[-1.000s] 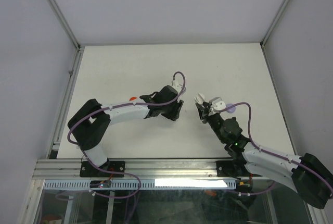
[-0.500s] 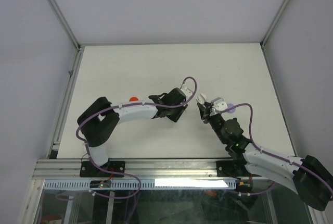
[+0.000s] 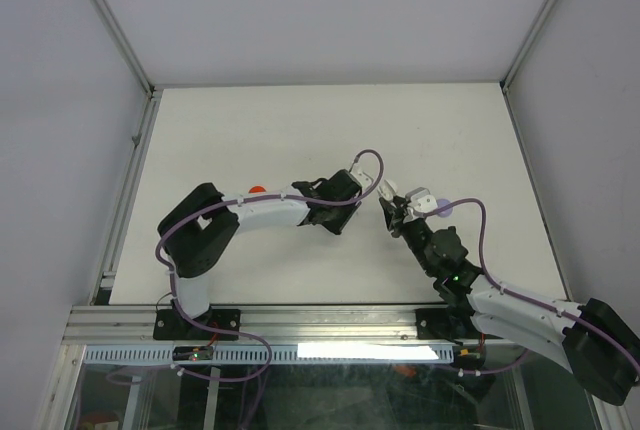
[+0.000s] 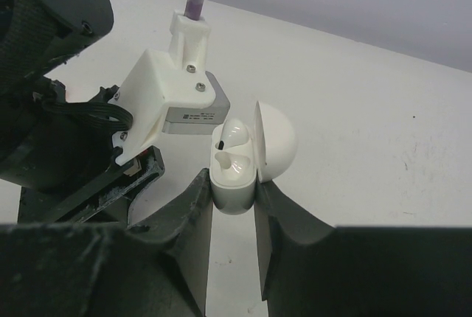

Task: Insert the wireless bluetooth earbuds into the charging case
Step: Pick up the earbud from the center of the board.

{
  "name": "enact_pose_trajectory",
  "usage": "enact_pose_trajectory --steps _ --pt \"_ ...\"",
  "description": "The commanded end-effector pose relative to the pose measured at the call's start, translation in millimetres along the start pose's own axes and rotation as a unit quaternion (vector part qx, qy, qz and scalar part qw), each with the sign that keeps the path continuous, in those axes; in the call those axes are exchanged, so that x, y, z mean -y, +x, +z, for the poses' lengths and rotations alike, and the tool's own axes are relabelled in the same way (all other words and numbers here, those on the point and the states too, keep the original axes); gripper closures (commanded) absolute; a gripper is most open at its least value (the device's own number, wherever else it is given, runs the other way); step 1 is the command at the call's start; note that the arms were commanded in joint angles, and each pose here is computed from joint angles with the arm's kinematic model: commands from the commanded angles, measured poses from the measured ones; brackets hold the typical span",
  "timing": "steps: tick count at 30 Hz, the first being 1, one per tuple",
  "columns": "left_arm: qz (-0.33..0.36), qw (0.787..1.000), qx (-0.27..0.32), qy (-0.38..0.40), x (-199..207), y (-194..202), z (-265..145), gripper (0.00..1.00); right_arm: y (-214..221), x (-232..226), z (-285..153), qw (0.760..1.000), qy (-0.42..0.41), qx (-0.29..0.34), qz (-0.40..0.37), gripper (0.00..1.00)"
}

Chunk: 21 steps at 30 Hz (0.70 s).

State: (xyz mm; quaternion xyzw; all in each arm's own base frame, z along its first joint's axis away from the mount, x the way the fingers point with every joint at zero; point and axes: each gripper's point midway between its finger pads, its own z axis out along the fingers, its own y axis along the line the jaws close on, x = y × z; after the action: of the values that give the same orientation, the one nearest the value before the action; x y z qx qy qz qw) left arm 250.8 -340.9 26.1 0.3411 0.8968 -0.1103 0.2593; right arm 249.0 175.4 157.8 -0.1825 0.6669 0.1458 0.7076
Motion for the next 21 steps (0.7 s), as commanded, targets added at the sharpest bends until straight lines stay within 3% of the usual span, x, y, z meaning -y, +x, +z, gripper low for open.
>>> enact_pose_trajectory --steps 1,10,14,21 --pt "0.019 1.000 0.013 -0.007 4.6 -16.0 -2.2 0.75 -14.2 3.4 1.6 0.999 0.010 0.026 0.019 0.87" --pt "0.020 0.999 -0.010 -0.027 1.3 -4.4 -1.6 0.76 -15.0 0.2 2.3 0.999 0.002 0.027 0.021 0.87" --pt "0.020 0.999 -0.010 -0.033 -0.2 -6.1 1.5 0.82 -13.8 -2.7 4.1 1.000 -0.005 0.022 0.018 0.87" --pt "0.002 0.996 0.048 -0.074 -16.4 -29.2 -22.2 0.90 -17.7 -7.8 6.3 0.999 -0.019 0.026 0.015 0.87"
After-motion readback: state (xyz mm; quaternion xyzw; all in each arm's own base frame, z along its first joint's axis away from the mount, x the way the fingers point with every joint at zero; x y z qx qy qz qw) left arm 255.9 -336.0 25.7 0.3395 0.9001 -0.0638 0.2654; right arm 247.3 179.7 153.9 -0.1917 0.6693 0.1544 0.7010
